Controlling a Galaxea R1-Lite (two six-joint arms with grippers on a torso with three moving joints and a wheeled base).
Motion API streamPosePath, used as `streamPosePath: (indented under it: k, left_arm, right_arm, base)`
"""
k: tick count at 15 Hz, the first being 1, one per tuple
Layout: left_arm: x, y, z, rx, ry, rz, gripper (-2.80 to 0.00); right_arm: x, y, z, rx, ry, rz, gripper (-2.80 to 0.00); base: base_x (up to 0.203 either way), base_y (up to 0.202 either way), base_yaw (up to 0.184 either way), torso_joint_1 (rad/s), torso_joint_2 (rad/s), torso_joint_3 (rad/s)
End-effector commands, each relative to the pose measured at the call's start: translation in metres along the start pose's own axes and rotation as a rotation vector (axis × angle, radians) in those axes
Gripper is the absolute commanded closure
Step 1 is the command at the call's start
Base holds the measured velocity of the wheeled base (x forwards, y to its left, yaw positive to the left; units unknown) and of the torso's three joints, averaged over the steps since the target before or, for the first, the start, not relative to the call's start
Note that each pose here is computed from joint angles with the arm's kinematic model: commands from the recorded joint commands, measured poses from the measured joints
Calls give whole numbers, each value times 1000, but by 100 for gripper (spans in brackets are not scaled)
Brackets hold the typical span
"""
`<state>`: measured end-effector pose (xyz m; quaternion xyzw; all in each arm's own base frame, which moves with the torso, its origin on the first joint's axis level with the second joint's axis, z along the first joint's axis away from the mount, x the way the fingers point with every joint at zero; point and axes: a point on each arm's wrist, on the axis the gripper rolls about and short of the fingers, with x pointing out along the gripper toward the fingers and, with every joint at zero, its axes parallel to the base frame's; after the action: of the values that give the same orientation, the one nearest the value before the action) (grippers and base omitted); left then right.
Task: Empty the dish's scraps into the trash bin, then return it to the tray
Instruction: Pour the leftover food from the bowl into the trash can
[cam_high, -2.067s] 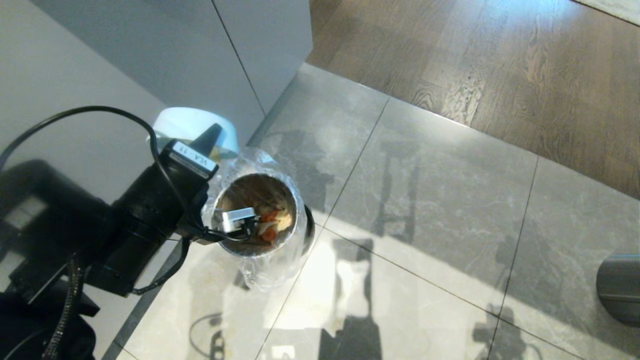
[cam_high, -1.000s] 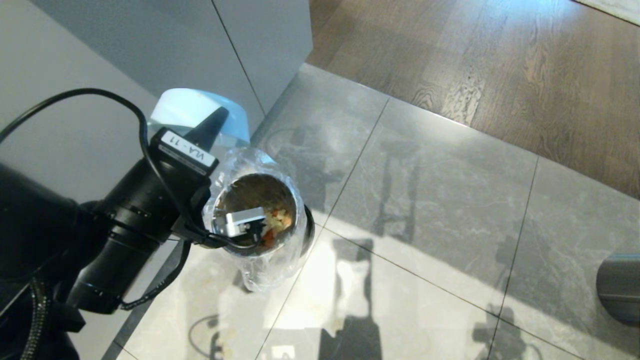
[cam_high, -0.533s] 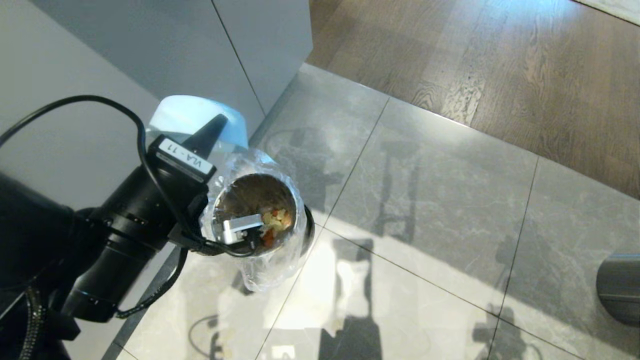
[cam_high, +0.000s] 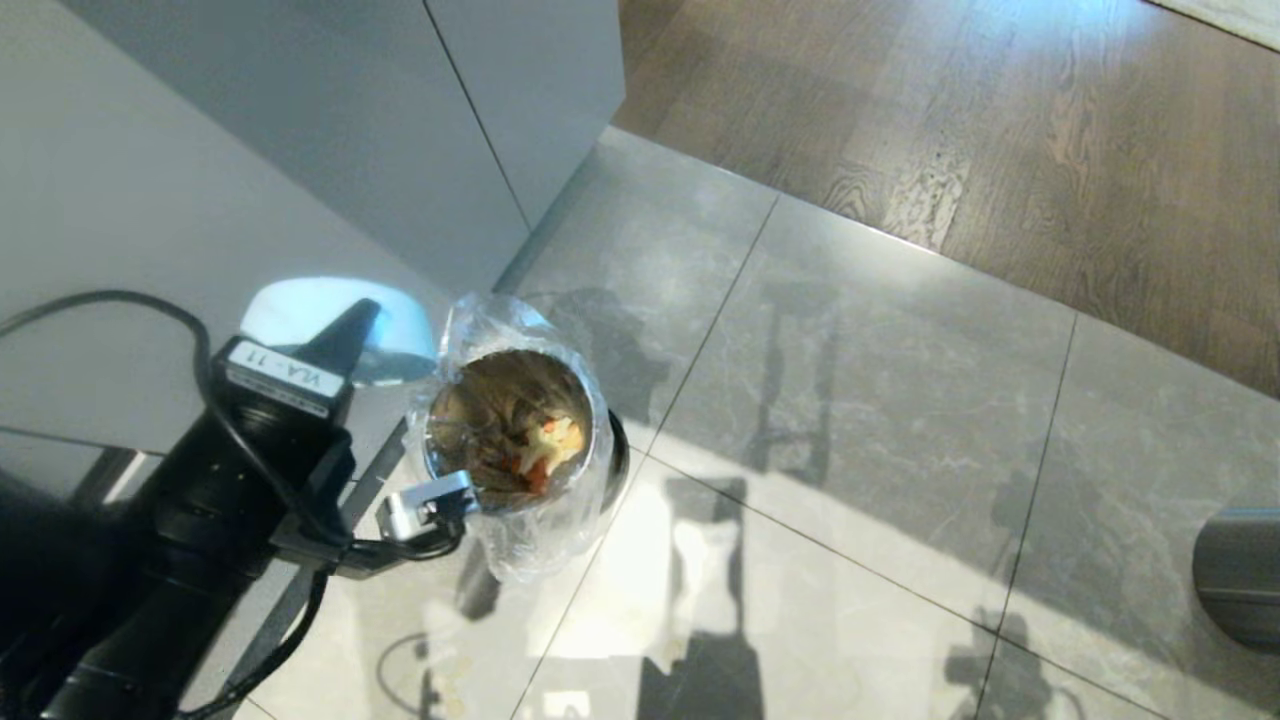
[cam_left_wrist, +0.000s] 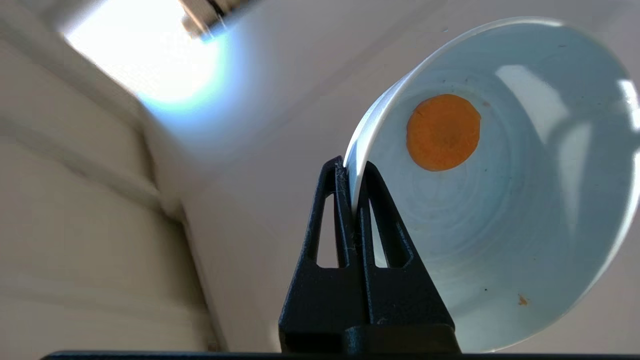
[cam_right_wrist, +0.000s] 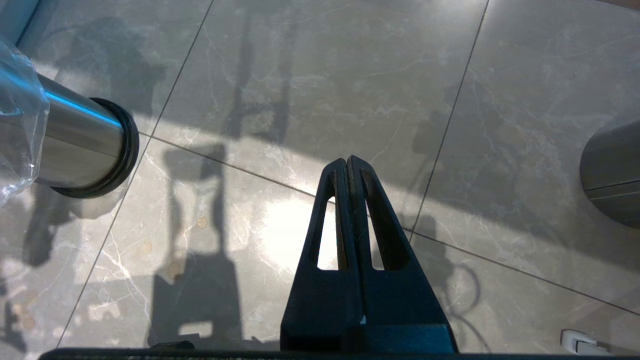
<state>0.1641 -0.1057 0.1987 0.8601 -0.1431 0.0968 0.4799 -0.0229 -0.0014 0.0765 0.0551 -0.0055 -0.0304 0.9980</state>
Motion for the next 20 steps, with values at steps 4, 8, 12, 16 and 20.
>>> streamPosePath:
  k: [4, 8, 12, 16, 20]
  left_arm:
    - [-19, -10, -24, -167, 115, -156, 0]
    - [-30, -27, -36, -409, 183, -271, 0]
    - [-46, -34, -50, -526, 267, -296, 0]
    - [-45, -28, -50, -509, 236, -224, 0]
    - [-28, -13, -46, -320, 133, -83, 0]
  right_arm:
    - [0, 0, 0, 0, -1, 0, 0]
    - [0, 0, 0, 0, 0, 0, 0]
    - [0, 0, 0, 1, -2, 0, 0]
    - [0, 0, 0, 1, -2, 0, 0]
    - [0, 0, 0, 1, -2, 0, 0]
  base:
    - [0, 0, 0, 0, 0, 0]
    - [0, 0, 0, 0, 0, 0]
    - [0, 0, 0, 0, 0, 0]
    - [0, 0, 0, 0, 0, 0]
    - [0, 0, 0, 0, 0, 0]
